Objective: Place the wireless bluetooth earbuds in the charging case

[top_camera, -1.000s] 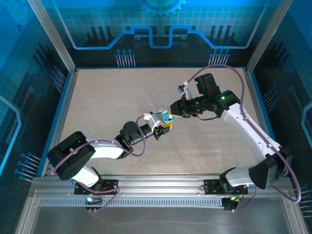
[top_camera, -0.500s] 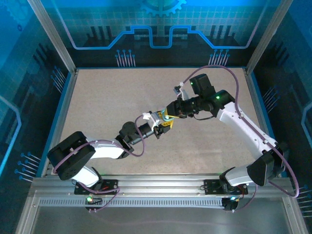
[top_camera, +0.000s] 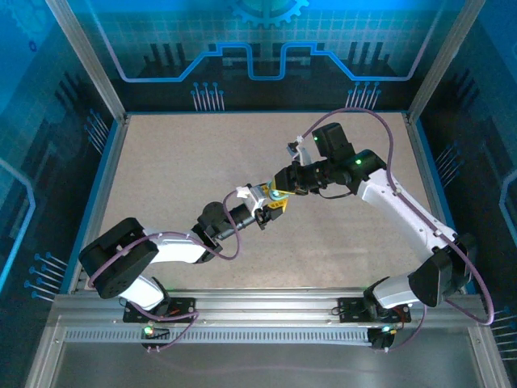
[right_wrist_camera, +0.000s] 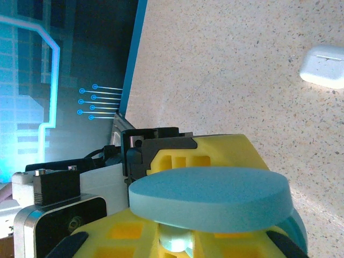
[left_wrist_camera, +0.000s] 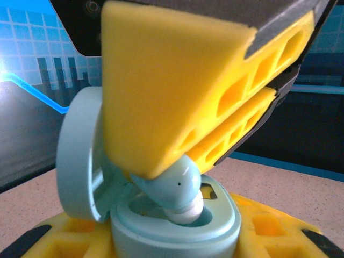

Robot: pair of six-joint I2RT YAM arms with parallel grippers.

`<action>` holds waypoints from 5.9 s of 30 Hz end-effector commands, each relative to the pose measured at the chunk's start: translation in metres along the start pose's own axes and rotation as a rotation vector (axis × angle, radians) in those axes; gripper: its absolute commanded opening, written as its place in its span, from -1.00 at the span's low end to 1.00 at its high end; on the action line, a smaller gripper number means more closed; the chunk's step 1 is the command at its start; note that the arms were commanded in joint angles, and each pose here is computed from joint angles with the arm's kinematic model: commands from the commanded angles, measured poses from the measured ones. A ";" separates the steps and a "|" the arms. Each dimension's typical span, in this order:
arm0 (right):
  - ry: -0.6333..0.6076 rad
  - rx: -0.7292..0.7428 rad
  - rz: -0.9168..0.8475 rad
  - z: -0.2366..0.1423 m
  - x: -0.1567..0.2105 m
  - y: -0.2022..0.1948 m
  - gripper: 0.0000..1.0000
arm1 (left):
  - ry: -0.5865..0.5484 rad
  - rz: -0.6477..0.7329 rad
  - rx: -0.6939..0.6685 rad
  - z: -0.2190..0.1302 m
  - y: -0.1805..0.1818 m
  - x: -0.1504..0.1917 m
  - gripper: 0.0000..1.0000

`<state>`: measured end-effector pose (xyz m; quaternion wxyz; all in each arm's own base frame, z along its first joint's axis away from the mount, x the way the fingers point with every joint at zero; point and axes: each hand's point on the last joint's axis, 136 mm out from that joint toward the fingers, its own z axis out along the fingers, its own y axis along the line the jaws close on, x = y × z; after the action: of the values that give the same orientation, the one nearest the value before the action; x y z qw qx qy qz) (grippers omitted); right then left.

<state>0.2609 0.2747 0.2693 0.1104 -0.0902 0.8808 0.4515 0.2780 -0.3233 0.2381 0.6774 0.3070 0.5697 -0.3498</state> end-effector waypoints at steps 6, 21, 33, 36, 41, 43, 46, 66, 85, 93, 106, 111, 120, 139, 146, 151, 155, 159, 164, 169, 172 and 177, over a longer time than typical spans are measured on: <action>0.040 0.046 -0.007 0.004 0.011 -0.005 -0.49 | -0.122 0.000 -0.009 0.004 0.000 -0.034 -0.26; 0.068 0.032 -0.007 -0.001 0.015 0.003 -0.53 | -0.122 0.000 -0.011 0.003 0.000 -0.034 -0.26; 0.069 0.053 -0.012 -0.006 0.015 0.005 -0.51 | -0.123 -0.002 -0.009 0.004 0.000 -0.035 -0.26; 0.081 0.035 -0.011 -0.003 0.015 0.007 -0.52 | -0.124 -0.003 -0.006 0.004 -0.001 -0.035 -0.26; 0.079 0.015 -0.007 0.000 0.013 0.010 -0.49 | -0.123 -0.005 -0.003 0.004 -0.001 -0.035 -0.26; 0.085 0.001 -0.013 0.002 0.013 0.012 -0.48 | -0.122 -0.006 -0.003 0.004 -0.001 -0.035 -0.26; 0.081 0.004 -0.017 0.003 0.013 0.012 -0.54 | -0.123 -0.009 -0.002 0.004 -0.001 -0.035 -0.26; -0.006 0.064 -0.089 -0.022 0.006 0.020 -0.25 | -0.125 -0.006 -0.009 -0.001 -0.001 -0.036 -0.26; -0.273 0.188 -0.118 -0.075 -0.048 0.006 -0.10 | -0.116 -0.022 0.088 -0.003 -0.018 -0.040 -0.27; -0.076 0.131 -0.107 -0.037 -0.039 0.002 -0.03 | -0.121 -0.030 0.095 -0.003 -0.019 -0.051 -0.26; -0.005 -0.073 -0.054 -0.046 -0.002 -0.001 0.00 | -0.150 -0.040 0.080 -0.003 -0.016 -0.066 -0.25; 0.044 -0.218 -0.024 -0.042 0.005 0.010 0.08 | -0.156 -0.050 0.113 -0.003 -0.022 -0.071 -0.23; 0.104 -0.370 -0.001 -0.040 0.012 0.022 -0.05 | -0.164 -0.059 0.151 -0.001 -0.027 -0.079 -0.22; -0.056 -0.283 0.077 -0.050 -0.011 -0.013 -0.79 | -0.023 -0.028 0.067 -0.003 -0.014 -0.046 0.30; -0.191 -0.034 0.271 -0.028 -0.029 -0.115 -0.74 | 0.034 -0.043 -0.039 -0.030 -0.001 -0.029 0.48; -0.149 0.050 0.331 0.015 -0.023 -0.163 -0.74 | 0.087 -0.032 -0.156 -0.049 0.017 -0.033 0.58; -0.087 0.074 0.372 0.051 -0.014 -0.187 -0.72 | 0.153 -0.047 -0.240 -0.062 0.032 -0.036 0.65; -0.043 0.098 0.367 0.079 -0.008 -0.197 -0.68 | 0.185 -0.094 -0.299 -0.074 0.044 -0.038 0.66; 0.007 0.118 0.372 0.104 0.001 -0.204 -0.64 | 0.207 -0.145 -0.348 -0.085 0.053 -0.037 0.66; 0.030 0.150 0.365 0.118 0.006 -0.209 -0.58 | 0.218 -0.156 -0.377 -0.091 0.059 -0.034 0.66; 0.037 0.171 0.358 0.126 0.008 -0.213 -0.53 | 0.220 -0.165 -0.382 -0.092 0.061 -0.033 0.67; 0.040 0.236 0.343 0.121 0.011 -0.221 -0.19 | 0.233 -0.162 -0.399 -0.094 0.064 -0.031 0.67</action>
<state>0.3189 0.2503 0.0325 0.0143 0.0693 0.9200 0.3856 0.2708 -0.2132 0.2374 0.6109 0.1797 0.7303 -0.2473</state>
